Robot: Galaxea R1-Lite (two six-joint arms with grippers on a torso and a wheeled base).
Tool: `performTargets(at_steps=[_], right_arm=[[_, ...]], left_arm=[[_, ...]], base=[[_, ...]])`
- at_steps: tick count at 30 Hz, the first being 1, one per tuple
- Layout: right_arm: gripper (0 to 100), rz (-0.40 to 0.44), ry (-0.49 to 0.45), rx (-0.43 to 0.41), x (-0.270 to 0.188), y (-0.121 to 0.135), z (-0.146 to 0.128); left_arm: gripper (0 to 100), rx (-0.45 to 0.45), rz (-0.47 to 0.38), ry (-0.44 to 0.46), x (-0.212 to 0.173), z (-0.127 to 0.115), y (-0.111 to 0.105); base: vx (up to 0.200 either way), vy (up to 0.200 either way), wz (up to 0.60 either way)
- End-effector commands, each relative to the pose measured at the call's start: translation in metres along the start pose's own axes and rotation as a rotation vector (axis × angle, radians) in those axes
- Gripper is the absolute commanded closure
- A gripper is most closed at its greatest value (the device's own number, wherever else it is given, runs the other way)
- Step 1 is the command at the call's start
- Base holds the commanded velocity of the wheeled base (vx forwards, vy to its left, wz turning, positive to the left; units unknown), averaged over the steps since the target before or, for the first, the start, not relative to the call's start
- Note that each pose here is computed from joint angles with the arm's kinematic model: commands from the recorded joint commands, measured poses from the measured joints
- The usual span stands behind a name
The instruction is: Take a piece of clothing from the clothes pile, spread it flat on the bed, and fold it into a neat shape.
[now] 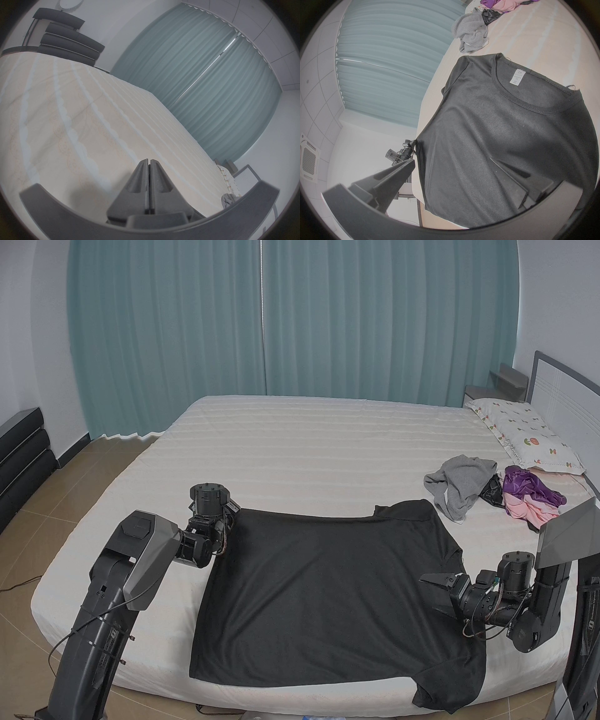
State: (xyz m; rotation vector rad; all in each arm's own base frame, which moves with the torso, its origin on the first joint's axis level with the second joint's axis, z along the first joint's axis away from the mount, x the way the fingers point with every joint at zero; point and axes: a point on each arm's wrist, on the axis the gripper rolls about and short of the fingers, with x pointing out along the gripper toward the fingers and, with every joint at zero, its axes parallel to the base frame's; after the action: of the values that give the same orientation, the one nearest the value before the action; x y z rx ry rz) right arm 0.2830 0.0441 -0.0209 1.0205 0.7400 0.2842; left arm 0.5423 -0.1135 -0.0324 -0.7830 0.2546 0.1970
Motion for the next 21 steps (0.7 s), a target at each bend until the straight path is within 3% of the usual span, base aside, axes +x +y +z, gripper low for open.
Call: performTargets(at_steps=[1, 21], right_arm=[[0, 0.000, 0.001, 0.000, 0.0001, 0.0000, -0.0002], [0, 0.000, 0.001, 0.000, 0.0001, 0.0000, -0.0002]], left_arm=[[100, -0.001, 0.007, -0.016, 0.0032, -0.0005, 0.0024], [100, 0.018, 0.030, -0.006, 0.0055, -0.0030, 0.0098]], base=[[0.000, 0.000, 0.00], [0.000, 0.000, 0.00]])
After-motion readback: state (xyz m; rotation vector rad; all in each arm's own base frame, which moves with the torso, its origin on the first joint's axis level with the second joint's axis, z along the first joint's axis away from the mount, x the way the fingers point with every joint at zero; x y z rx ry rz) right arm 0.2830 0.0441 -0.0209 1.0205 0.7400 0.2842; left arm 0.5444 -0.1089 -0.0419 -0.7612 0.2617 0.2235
